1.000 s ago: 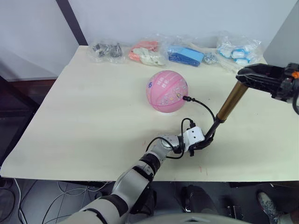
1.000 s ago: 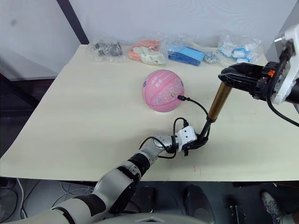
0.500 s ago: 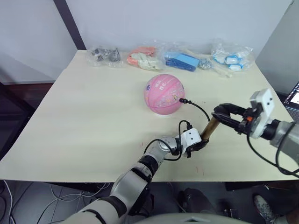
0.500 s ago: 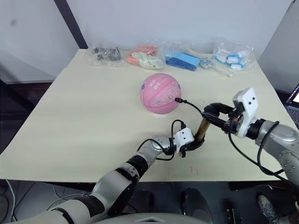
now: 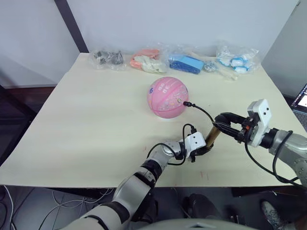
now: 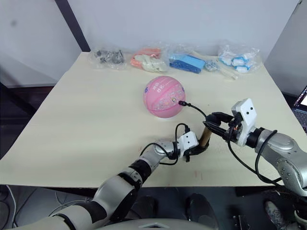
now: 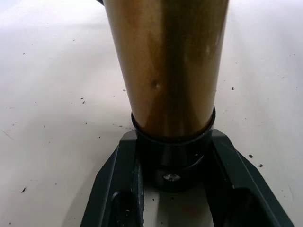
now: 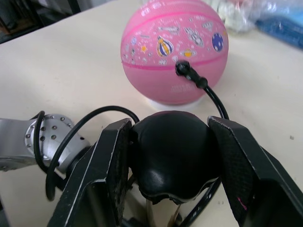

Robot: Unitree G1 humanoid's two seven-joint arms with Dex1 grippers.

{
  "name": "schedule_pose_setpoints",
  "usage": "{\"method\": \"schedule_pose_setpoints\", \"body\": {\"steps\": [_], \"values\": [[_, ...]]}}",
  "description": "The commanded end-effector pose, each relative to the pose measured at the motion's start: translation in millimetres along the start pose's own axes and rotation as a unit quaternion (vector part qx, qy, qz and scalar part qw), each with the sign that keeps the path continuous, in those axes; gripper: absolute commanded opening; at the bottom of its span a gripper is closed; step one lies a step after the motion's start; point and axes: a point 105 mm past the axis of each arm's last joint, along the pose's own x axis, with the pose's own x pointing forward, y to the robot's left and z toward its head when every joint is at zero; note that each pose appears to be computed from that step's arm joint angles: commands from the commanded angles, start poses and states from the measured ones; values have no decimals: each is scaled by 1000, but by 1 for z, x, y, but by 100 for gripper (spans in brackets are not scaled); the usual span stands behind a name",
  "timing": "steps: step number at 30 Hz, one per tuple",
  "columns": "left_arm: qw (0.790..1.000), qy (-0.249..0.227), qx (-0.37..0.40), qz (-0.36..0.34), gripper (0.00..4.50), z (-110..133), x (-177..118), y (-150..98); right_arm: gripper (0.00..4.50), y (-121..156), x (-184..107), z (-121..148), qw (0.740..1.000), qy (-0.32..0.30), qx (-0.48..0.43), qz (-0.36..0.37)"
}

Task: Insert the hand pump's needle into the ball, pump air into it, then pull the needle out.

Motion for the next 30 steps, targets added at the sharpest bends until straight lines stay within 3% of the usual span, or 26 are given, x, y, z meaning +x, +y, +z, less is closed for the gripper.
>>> {"method": "schedule_pose_setpoints", "body": {"steps": [1,6,20,25,27,30], "values": [[995,87,-39,-22,114,-52,-15,-19,206,-15,-13,16,999,-1,5,-36],[995,84,-40,-25,114,-49,-12,-20,206,-14,-33,79,997,-62,-23,-29],[996,82,-39,-22,114,-47,-11,-18,206,-8,-75,186,982,-147,-106,-51],[996,82,-39,-22,114,-47,-12,-18,206,-7,-73,186,983,-140,-110,-51],[996,82,-38,-23,114,-47,-11,-18,206,-8,-68,173,986,-122,-102,-51],[996,82,-38,-23,114,-47,-11,-17,206,-13,-50,131,993,-70,-77,-49]]}}
